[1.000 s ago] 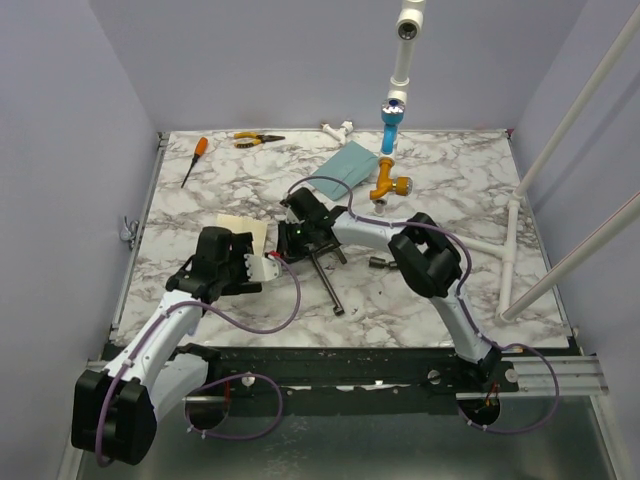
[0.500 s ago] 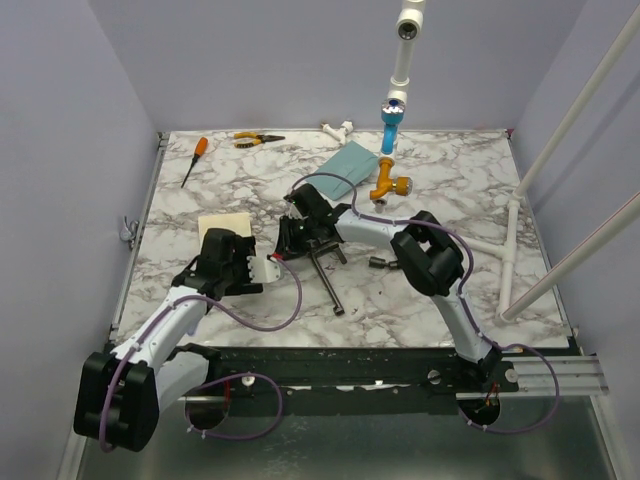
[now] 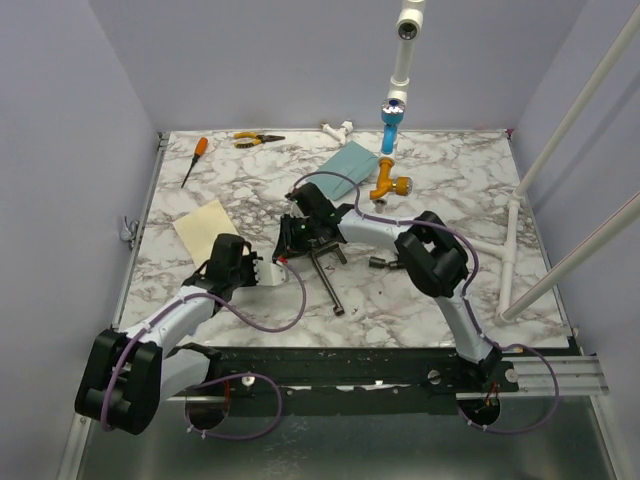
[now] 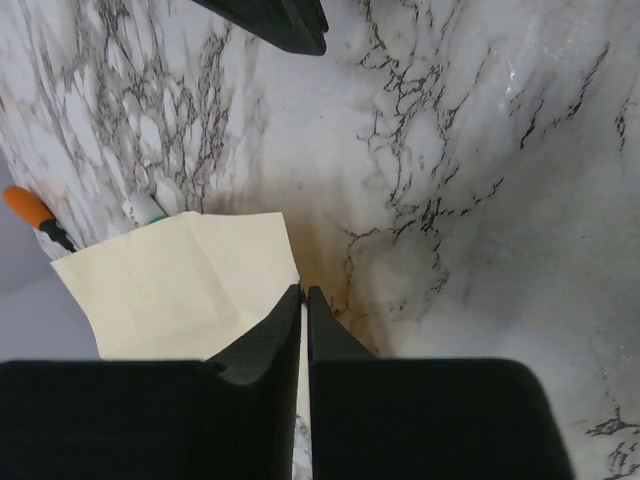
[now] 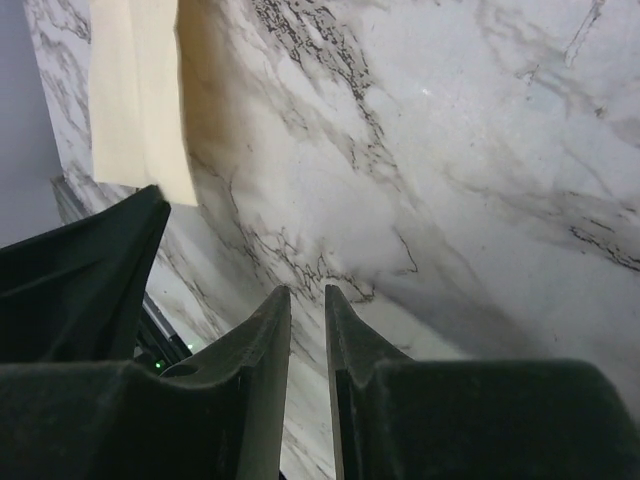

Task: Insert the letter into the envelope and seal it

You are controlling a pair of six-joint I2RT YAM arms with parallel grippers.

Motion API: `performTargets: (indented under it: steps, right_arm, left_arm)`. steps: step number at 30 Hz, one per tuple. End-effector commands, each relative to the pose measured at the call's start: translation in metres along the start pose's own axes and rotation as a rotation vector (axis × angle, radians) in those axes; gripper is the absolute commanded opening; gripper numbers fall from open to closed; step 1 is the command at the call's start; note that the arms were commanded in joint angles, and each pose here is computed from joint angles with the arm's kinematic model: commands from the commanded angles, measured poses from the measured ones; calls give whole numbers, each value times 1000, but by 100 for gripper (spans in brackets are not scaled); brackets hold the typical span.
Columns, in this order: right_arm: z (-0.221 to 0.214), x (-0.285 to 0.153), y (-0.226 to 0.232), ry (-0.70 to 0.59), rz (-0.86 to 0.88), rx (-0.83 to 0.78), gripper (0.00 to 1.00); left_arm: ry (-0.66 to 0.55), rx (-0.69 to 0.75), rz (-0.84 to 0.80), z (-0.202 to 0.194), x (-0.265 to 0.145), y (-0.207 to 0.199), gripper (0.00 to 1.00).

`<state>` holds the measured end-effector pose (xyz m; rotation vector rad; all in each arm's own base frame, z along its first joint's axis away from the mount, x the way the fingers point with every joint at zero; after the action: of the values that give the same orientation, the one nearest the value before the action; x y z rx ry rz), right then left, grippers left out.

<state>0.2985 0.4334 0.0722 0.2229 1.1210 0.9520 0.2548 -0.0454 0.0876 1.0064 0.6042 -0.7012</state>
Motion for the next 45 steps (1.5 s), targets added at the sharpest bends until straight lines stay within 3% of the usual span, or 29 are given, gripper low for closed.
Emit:
performTargets:
  steps: [1,8,17,23,27,32,35,40,44,45]
  right_arm:
    - [10,-16,15,-49,31,-21,24]
    - [16,-21,20,-70,35,-25,25]
    - [27,-43,35,-118,48,-72,42]
    - [18,-76,42,-170,82,-396,62]
    - [-4,-102,38,-220,110,-678,68]
    - [-28,-134,42,-450,181,-1079,73]
    - [-30,-142,38,-584,128,-1144,76]
    - [-25,-142,35,-575,87,-1147,78]
    - [-29,-148,33,-579,64,-1212,87]
    - [-29,-149,32,-586,56,-1221,88]
  left_arm:
    - [-23,6,134,3,-1,14,0]
    - [-52,-134,110,18,-21,23,0]
    - [-94,-276,-97,37,-46,5,0]
    - [-110,-293,-164,44,-62,2,0]
    - [-100,-306,-210,47,-69,-1,0]
    - [-104,-324,-295,48,-73,-14,0]
    - [-94,-297,-322,46,-69,-21,0]
    - [-66,-268,-298,39,-71,-21,1]
    - [-19,-274,-276,28,-71,-26,44]
    - [-2,-268,-285,24,-69,-31,63]
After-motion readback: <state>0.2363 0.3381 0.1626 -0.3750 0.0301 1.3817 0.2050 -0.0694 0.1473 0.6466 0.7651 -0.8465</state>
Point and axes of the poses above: each gripper's point midway between its finger pads, its own x axis out along the fingers, its own y axis along the line the jaws close on, z = x × y, the point moved 5 cm from there along -x, back along the fingers, and after that the axes turned 15 degrees about -x, right-handed, at the moved point
